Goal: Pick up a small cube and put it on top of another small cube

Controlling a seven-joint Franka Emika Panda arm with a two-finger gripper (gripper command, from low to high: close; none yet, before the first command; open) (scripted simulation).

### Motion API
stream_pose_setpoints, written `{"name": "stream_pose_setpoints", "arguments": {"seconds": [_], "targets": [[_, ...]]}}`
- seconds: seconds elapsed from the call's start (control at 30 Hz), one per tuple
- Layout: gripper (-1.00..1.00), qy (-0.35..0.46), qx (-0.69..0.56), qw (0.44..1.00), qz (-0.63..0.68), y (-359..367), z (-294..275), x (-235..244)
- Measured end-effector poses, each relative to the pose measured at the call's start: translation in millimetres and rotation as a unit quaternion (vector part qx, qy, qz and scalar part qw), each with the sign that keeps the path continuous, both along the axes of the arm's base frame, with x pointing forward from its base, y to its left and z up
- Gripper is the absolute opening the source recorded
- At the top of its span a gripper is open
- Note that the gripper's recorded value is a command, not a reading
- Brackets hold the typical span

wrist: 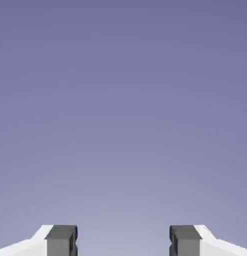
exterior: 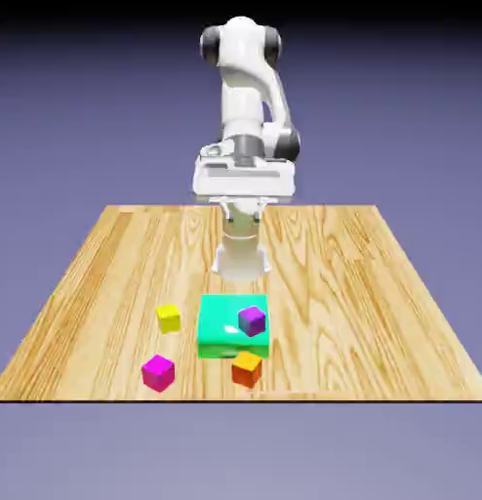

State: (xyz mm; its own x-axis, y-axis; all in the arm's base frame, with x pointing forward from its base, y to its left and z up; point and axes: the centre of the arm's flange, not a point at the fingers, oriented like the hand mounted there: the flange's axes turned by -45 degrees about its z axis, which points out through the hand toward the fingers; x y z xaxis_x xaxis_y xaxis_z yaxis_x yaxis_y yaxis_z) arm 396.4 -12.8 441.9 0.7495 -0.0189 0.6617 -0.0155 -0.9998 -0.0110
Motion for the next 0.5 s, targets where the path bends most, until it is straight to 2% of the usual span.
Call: {"name": "stream_pose_setpoints", "arguments": {"seconds": [0.23,0.5], "targets": [[0.00,0.202,0.121,0.956,-0.175,-99,-101,9],[0.00,0.388,0.248,0.812,-0.360,-192,-210,-37]]}}
